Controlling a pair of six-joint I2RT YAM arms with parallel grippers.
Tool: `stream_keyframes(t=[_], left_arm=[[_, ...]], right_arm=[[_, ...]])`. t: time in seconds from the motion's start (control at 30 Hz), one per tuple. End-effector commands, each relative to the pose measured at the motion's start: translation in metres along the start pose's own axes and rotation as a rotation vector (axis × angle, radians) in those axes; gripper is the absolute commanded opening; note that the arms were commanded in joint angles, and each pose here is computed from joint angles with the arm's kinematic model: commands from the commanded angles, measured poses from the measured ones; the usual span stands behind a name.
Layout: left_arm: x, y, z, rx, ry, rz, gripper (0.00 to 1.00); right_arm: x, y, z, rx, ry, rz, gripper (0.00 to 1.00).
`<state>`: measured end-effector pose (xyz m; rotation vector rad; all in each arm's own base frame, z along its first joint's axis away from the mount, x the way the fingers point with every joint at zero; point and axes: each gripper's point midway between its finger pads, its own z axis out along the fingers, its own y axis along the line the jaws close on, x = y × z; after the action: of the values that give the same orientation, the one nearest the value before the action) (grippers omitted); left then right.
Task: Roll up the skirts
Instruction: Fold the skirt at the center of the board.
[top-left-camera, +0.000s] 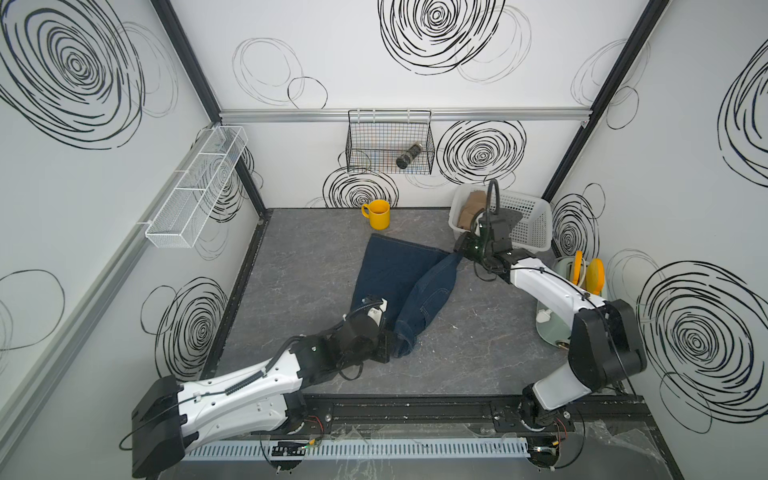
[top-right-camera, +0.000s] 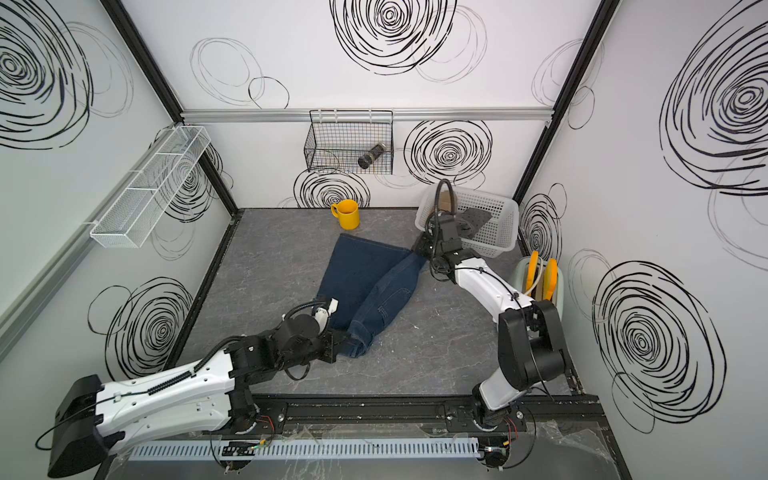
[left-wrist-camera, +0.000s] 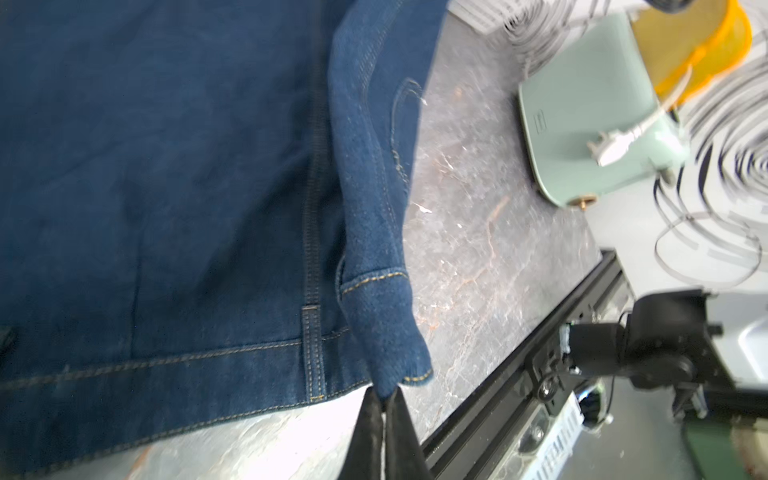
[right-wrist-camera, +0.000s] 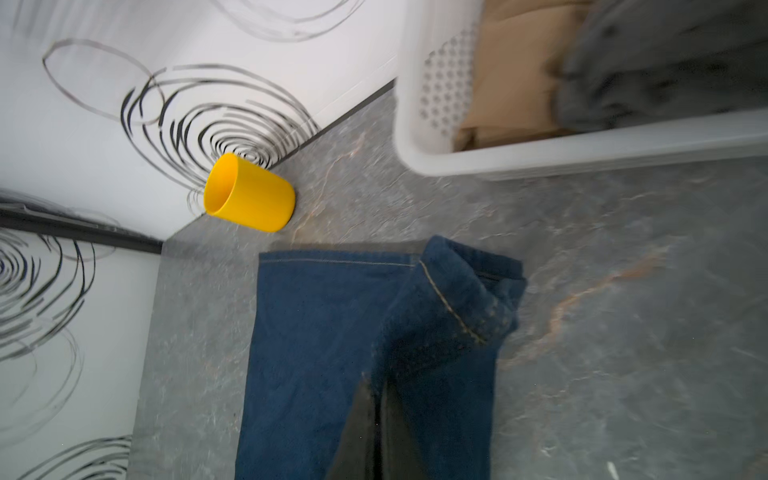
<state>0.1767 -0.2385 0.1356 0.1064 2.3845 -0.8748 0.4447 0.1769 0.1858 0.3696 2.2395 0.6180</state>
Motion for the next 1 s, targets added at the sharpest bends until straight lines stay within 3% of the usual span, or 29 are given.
stream_keyframes(t=[0.0,0.23,0.4,0.5,0.67,0.77,0.9,0.97], left_arm=[[-0.014,0.031,-0.014,-0.049,-0.087,-0.195,0.0],[-0.015,0.081,-0.047,-0.146,-0.224,-0.372,0.0],[0.009,0.115,-0.051,-0.233,-0.227,-0.479,0.0],[0.021,0.126,-0.047,-0.263,-0.203,-0.518,0.0],[0.005,0.148,-0.076,-0.41,-0.319,-0.525,0.0],[0.007,0.144,-0.062,-0.355,-0.299,-0.531,0.13],[0.019,0.159,-0.057,-0.429,-0.252,-0.563,0.09],[0.017,0.166,-0.06,-0.468,-0.265,-0.562,0.07]], right_arm=[[-0.008,0.02,0.018,0.037,-0.017,-0.045,0.0],[0.014,0.107,0.063,-0.114,0.026,-0.134,0.0],[0.044,0.142,0.113,-0.179,0.112,-0.179,0.0],[0.065,0.15,0.143,-0.194,0.171,-0.204,0.0],[0.096,0.157,0.17,-0.26,0.22,-0.205,0.0],[0.108,0.149,0.185,-0.211,0.252,-0.203,0.0],[0.117,0.141,0.198,-0.197,0.287,-0.196,0.0],[0.122,0.142,0.204,-0.199,0.304,-0.207,0.05]])
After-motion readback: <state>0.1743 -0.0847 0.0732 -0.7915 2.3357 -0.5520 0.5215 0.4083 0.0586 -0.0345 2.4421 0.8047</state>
